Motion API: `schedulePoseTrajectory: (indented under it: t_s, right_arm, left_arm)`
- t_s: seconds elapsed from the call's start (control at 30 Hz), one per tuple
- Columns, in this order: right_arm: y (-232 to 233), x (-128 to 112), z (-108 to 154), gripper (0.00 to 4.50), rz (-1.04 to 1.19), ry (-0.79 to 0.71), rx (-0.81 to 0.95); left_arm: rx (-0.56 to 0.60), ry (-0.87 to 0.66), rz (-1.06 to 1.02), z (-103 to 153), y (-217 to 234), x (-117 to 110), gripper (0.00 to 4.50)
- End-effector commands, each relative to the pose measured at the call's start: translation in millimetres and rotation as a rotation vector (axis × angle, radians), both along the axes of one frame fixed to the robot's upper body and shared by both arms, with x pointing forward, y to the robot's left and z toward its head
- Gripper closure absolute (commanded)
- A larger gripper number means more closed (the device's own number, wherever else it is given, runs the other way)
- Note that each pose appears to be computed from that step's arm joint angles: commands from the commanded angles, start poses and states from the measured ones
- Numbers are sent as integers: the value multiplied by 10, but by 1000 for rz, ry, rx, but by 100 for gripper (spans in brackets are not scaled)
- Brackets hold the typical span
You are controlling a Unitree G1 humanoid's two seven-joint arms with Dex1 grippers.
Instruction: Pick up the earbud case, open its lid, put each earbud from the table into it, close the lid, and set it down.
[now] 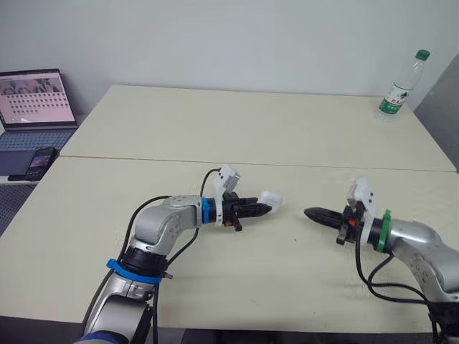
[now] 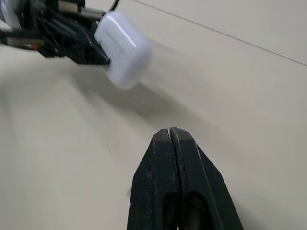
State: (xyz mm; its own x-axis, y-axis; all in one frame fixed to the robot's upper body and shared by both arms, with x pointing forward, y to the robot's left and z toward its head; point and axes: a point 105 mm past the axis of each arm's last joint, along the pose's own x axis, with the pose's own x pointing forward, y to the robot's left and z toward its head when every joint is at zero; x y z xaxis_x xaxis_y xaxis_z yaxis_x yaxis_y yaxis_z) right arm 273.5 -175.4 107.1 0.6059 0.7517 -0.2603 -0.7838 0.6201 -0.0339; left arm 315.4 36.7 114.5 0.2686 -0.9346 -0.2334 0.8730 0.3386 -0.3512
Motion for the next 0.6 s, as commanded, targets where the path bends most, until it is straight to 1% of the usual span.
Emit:
schedulePoseTrajectory:
  t_s: [0.03, 0.17, 0.4, 0.47, 0.5, 0.6]
  right_arm:
    - [-153, -3, 133, 448, -82, -119, -36]
    - [-219, -120, 73, 448, -136, -134, -49]
    - [-219, -221, 13, 448, -203, -145, -57]
    - [-214, -236, 11, 450, -209, -144, -56]
    - [-211, -243, 9, 450, -209, -141, -53]
    - [-192, -260, 22, 450, -205, -137, -39]
  left_arm:
    - [58, 19, 30, -68, -68, 73, 373]
    - [72, 80, 40, -158, -153, 73, 373]
    - [82, 108, 33, -198, -211, 66, 373]
    - [86, 108, 24, -199, -203, 53, 302]
    - [89, 105, 20, -198, -191, 45, 280]
    - [93, 59, 22, -144, -126, 43, 187]
